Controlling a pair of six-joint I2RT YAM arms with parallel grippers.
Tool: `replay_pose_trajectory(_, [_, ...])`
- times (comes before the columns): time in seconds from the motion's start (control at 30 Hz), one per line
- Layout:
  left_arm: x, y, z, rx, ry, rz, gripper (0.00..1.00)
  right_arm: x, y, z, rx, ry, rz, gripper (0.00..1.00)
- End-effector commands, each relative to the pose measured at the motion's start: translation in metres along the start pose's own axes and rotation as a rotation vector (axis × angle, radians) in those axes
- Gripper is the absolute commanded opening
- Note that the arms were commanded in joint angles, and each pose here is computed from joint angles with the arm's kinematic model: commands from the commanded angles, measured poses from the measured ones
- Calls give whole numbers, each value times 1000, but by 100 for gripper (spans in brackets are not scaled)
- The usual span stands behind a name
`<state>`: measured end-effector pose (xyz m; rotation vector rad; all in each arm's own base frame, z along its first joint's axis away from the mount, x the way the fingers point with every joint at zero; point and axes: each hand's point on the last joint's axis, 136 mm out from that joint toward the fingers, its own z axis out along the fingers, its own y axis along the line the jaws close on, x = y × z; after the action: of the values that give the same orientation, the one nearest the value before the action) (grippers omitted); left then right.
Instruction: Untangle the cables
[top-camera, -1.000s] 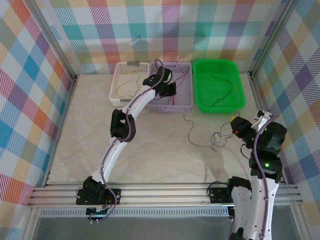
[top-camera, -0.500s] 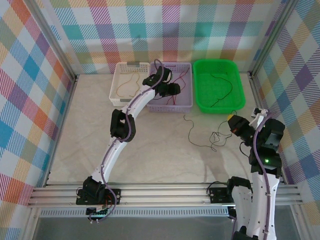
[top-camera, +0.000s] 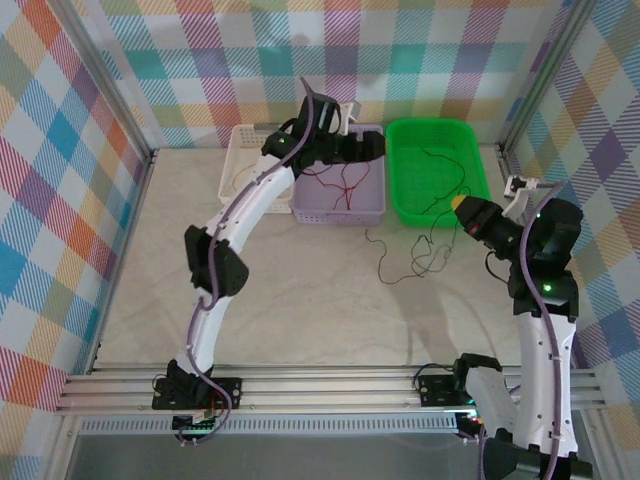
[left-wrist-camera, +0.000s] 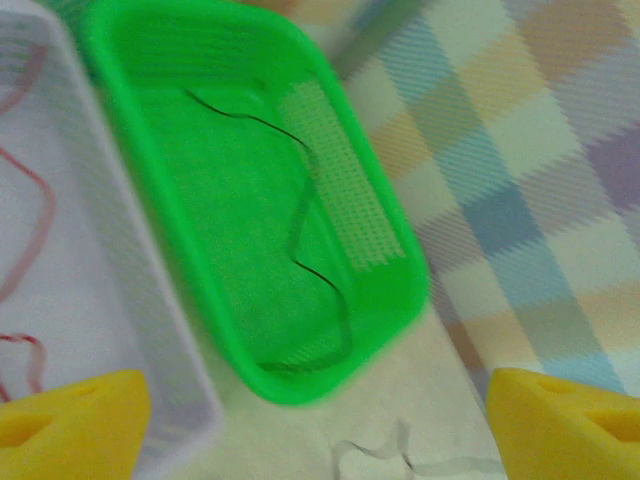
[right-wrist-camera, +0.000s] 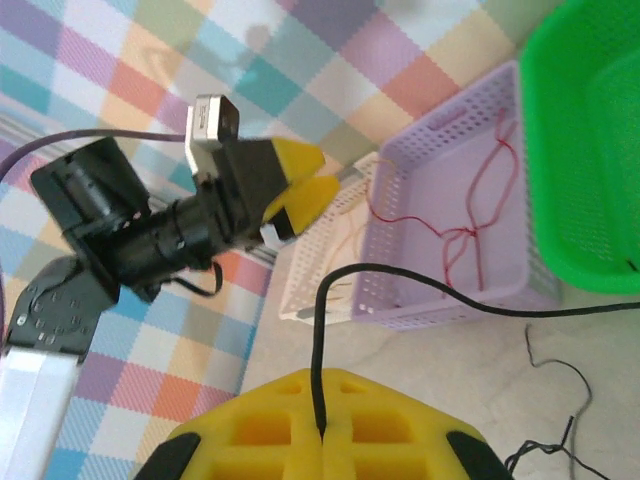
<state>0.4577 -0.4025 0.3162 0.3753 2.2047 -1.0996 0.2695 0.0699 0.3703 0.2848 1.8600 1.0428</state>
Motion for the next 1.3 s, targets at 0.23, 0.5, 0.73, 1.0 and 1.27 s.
replay_pose_trajectory(0.23, [113,-45,-47,211,-1,-22,88,-18,44,-4,-134,0,-39,0])
replay_pose_trajectory(0.5, [215,-76,-40,243,122,148,92,-25,52,-3,-157,-6,-23,0])
replay_pose_trajectory(0.73, [246,-81,-9,256,182,189,94,-22,61,-7,-182,6,-27,0])
replay_pose_trajectory(1.0, [251,-56,16,137,191,258,95,-17,75,-15,-223,21,-43,0])
replay_pose_trajectory(1.27, [245,-97,-8,343,108,257,100,-15,71,-10,-221,30,-30,0])
